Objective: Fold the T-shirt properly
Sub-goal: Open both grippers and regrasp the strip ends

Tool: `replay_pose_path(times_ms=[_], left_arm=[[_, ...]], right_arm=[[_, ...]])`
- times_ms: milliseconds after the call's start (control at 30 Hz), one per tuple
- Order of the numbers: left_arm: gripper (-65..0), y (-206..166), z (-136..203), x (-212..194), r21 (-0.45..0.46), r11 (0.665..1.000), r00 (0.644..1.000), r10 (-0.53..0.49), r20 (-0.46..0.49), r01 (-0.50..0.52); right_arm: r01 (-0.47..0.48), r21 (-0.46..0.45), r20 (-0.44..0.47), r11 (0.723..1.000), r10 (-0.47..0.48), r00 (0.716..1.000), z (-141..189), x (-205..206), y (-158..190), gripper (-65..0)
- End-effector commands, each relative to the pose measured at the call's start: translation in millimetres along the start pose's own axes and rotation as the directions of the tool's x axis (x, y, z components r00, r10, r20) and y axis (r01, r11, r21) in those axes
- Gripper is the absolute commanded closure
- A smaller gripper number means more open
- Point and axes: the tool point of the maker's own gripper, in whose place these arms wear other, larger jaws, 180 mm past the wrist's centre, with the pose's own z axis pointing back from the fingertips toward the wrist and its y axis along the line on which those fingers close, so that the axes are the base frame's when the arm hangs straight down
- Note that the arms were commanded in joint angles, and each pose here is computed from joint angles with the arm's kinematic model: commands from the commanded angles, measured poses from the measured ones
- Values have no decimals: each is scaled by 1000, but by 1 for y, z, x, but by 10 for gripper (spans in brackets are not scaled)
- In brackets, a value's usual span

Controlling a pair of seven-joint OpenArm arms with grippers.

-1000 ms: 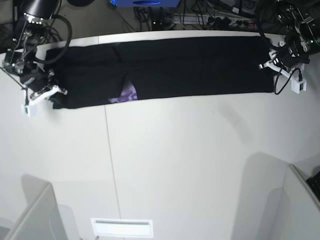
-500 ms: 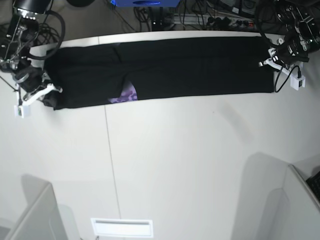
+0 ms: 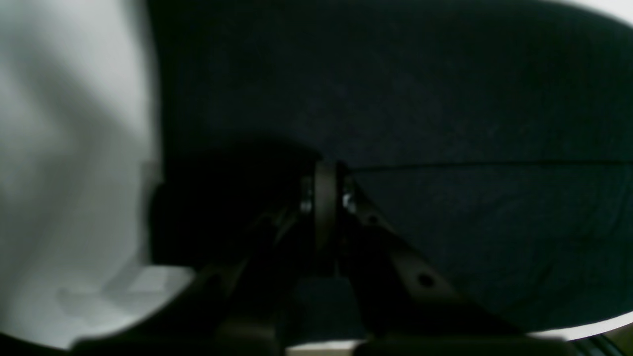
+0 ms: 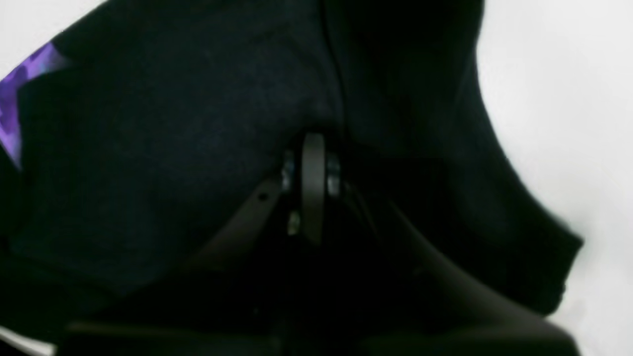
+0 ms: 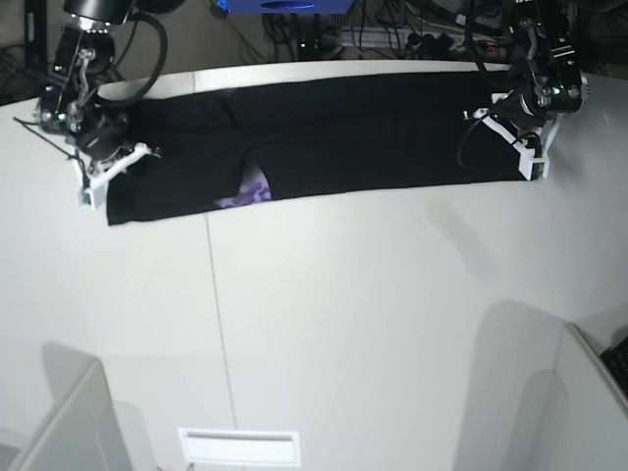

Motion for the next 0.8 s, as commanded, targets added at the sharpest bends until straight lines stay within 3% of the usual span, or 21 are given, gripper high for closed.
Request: replay_pose_path(times_ms=[0,333,467,600,767], left_arm=[[0,4,-1,14,11,1000,1000,-8,24,8],[0,5,-9,48,-6,999,997,32,71,-31],[0,-3,16,69,5,1000,988,-25,155,25],[0,13,48,81,63,998,975,-35,220,21],[0,37,66,84,37,999,962,-4,271,-6]], right_arm=[[-20,-24,20,1000,20,1000,1,10,-7,0],[-16,-23,75,1000,18,997,-7,47,-6,0],[-73,-24,162,997,76,984,16,65,9,0],[-118,-13,265,993,117,957,46,79,37,0],[-136,-9,305,991,132,943,61,80,49,0]])
